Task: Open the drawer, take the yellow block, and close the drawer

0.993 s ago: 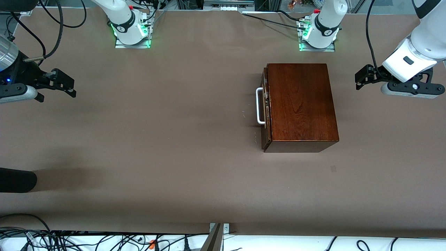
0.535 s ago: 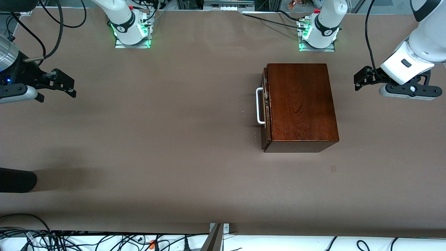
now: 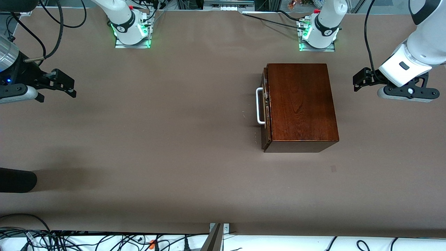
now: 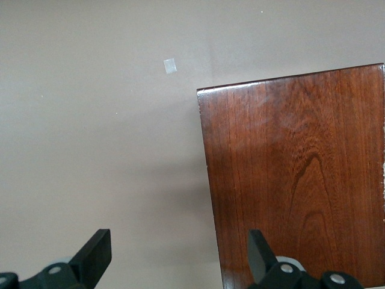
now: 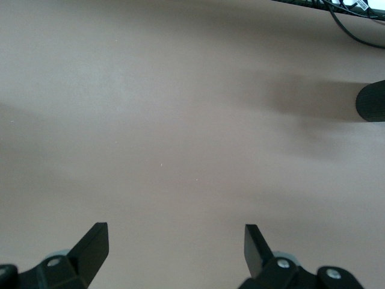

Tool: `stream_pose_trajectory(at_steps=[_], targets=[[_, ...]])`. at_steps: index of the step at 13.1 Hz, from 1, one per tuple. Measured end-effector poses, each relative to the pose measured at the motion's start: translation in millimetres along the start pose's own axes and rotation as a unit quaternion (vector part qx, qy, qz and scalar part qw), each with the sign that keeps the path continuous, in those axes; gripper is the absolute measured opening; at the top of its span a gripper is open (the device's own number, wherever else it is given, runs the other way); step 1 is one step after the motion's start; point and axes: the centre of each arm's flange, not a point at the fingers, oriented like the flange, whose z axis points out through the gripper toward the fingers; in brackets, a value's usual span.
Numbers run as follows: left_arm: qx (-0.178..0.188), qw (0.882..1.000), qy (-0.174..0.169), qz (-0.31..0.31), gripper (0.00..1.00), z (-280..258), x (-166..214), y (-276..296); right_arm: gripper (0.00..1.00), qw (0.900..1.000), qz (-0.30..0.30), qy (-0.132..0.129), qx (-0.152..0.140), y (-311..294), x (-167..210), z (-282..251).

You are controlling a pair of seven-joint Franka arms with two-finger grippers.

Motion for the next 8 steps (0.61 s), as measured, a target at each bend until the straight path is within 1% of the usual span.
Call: stream_pose_trajectory(at_steps=[8], targets=[[0.0,1.0,-0.004,0.0,1.0,-0.3,-0.9,-0.1,1.0,1.0,0.0,0.0,0.0,0.1,0.1,0.2]])
